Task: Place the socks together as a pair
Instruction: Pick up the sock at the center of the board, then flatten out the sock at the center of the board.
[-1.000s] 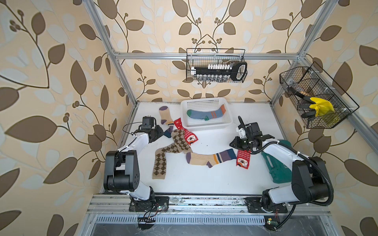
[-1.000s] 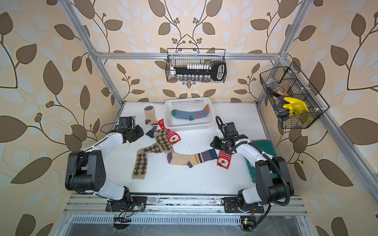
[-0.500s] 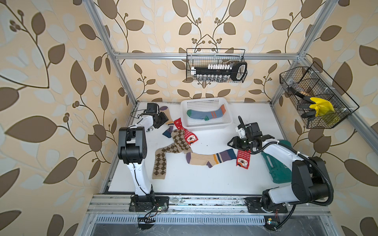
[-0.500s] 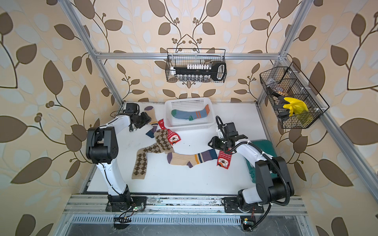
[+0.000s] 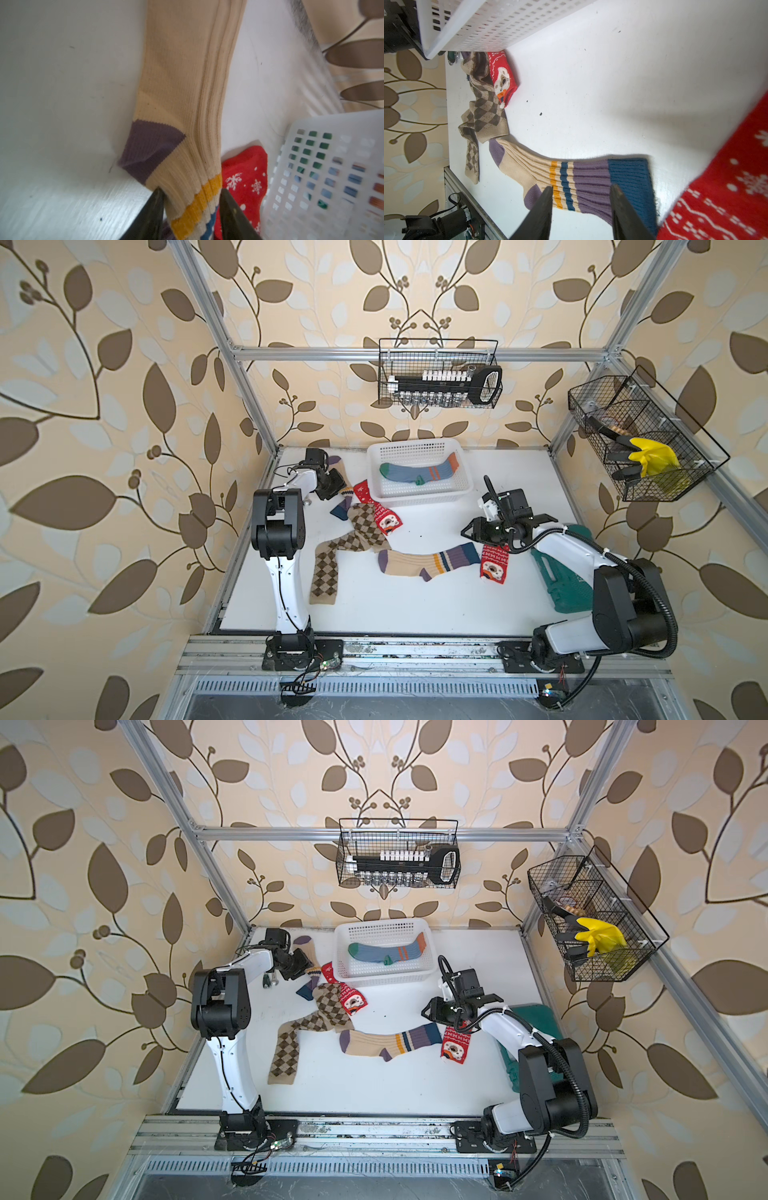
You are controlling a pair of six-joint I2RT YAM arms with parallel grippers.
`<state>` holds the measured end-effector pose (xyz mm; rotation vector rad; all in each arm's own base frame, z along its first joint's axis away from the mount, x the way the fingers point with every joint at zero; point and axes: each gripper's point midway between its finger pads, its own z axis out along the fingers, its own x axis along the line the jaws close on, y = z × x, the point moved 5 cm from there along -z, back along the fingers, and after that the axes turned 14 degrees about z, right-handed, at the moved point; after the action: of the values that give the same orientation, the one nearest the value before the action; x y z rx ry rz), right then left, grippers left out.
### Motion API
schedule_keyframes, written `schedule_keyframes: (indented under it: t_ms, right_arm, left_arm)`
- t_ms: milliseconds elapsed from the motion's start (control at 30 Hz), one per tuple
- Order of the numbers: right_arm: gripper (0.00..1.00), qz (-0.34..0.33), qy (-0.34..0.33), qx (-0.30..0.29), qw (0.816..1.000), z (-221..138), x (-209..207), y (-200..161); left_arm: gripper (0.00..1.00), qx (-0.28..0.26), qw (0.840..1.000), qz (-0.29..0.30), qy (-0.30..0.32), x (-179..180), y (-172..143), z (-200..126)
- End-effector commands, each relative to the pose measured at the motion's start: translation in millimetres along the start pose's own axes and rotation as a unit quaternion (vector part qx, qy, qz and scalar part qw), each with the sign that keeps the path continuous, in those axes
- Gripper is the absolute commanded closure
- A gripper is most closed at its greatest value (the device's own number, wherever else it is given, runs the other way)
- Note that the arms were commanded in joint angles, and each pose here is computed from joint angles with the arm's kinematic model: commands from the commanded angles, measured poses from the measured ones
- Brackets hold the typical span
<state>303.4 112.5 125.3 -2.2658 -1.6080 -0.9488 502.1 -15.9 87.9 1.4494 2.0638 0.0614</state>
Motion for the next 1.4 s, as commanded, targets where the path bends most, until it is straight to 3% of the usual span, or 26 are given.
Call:
schedule_keyframes:
  t_ms: [0,200,467,667,800,933,1100,1367]
  right_arm:
    - [0.57,-0.006,0.009,0.003,1.000,-1,2,-4]
    - [0.63,-0.008,0.010,-0.004,1.000,-7,5,-3]
    - [0.64,-0.016,0.021,-0.011,1.000,-17,13,-3]
    - [0.63,-0.023,0.030,-0.008,0.999,-26,18,-6]
    - [0.64,-0.030,0.033,-0.006,0.999,-32,21,-8]
    - [0.64,-0.034,0.033,-0.002,0.999,-35,21,-12]
    - [0.64,-0.032,0.032,0.003,0.999,-34,19,-14]
    - [0.63,-0.046,0.014,0.018,0.999,-30,22,-22]
  left_arm:
    - [0.66,-0.001,1.000,0.005,-0.026,-15,4,1]
    - [1.00,-0.036,0.998,0.037,-0.020,-39,9,-35]
    - [1.00,-0.122,0.988,0.097,-0.013,-82,-9,-145]
    - [1.00,-0.146,0.975,0.162,-0.037,-119,-66,-219]
    - [1.00,-0.139,0.971,0.177,-0.083,-130,-110,-247]
    - [1.00,-0.114,0.967,0.191,-0.121,-144,-161,-252]
    - [1.00,-0.082,0.970,0.184,-0.134,-146,-215,-225]
    - [0.99,-0.091,0.965,0.164,-0.181,-176,-262,-193]
